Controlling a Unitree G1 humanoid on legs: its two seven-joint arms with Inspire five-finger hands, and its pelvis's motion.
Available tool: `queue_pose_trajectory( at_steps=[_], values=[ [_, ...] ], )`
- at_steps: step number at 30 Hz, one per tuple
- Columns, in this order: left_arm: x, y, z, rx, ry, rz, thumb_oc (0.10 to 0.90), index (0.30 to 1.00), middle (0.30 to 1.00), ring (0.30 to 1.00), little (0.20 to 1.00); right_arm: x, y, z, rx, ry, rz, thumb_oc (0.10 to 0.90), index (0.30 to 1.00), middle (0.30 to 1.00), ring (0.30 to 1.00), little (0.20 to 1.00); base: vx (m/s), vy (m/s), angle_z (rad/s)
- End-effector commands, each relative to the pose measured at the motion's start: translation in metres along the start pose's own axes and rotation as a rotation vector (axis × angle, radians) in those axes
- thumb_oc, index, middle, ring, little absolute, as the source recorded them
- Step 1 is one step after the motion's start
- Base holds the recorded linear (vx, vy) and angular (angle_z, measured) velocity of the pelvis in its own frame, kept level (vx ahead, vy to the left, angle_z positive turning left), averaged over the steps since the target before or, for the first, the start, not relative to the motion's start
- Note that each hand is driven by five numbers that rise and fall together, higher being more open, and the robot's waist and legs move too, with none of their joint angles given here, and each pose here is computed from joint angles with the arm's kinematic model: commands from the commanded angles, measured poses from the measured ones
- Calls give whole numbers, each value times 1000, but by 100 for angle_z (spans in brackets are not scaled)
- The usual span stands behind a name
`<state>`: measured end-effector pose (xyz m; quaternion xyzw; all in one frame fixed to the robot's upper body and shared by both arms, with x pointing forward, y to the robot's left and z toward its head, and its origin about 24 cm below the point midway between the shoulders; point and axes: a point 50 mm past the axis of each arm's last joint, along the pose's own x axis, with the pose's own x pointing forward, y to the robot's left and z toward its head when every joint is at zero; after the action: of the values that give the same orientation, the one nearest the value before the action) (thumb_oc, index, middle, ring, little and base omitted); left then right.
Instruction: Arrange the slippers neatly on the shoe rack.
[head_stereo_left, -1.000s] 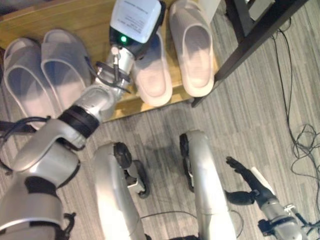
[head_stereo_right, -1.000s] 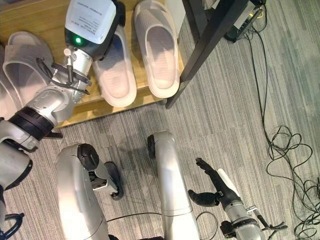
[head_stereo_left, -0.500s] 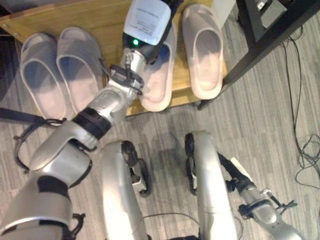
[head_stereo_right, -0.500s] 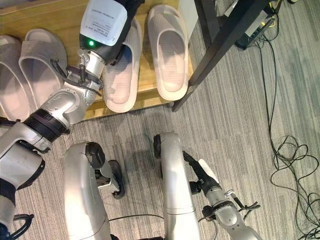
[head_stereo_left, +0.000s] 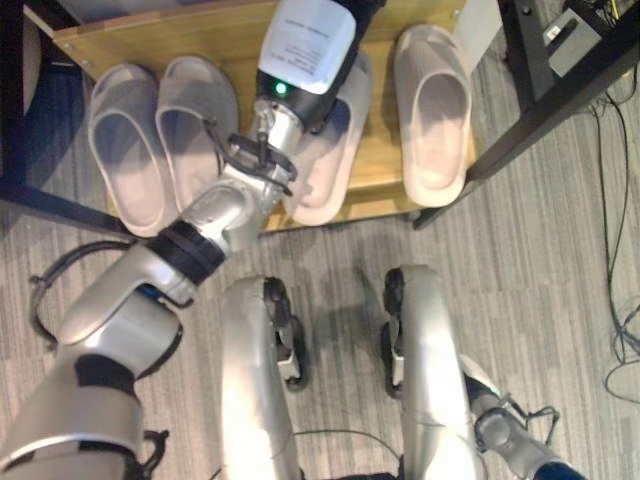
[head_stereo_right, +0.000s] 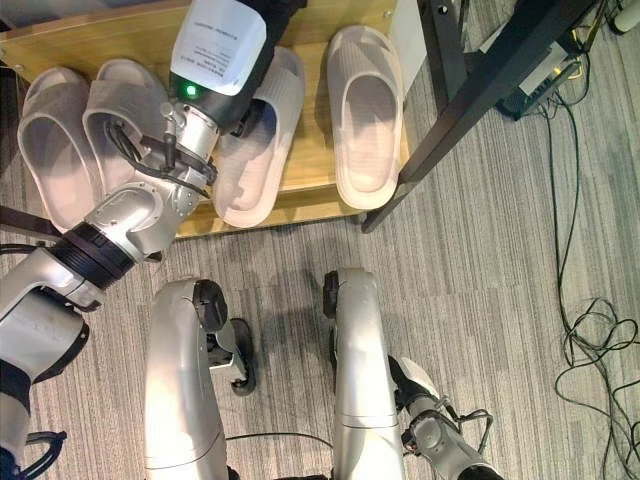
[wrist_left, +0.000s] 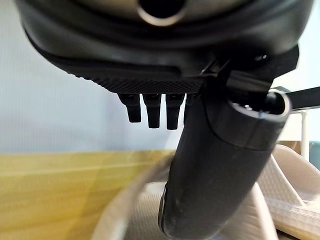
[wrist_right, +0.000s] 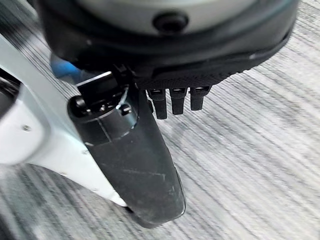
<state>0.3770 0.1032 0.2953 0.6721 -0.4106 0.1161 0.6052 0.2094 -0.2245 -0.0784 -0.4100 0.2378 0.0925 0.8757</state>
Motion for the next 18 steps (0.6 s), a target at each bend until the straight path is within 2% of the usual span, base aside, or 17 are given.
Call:
queue_pose_trajectory(
  at_steps=[1, 18],
  values=[
    [36, 73, -5, 34, -23, 287, 800, 900, 900, 900, 900, -7, 0, 16, 28, -110, -36, 800, 900, 900, 900, 900, -3, -12, 5],
    [26, 75, -6, -45, -75, 245, 800, 900, 900, 900, 900, -8, 9, 6, -17, -64, 21, 800, 900, 900, 900, 900, -3, -5, 2]
  ],
)
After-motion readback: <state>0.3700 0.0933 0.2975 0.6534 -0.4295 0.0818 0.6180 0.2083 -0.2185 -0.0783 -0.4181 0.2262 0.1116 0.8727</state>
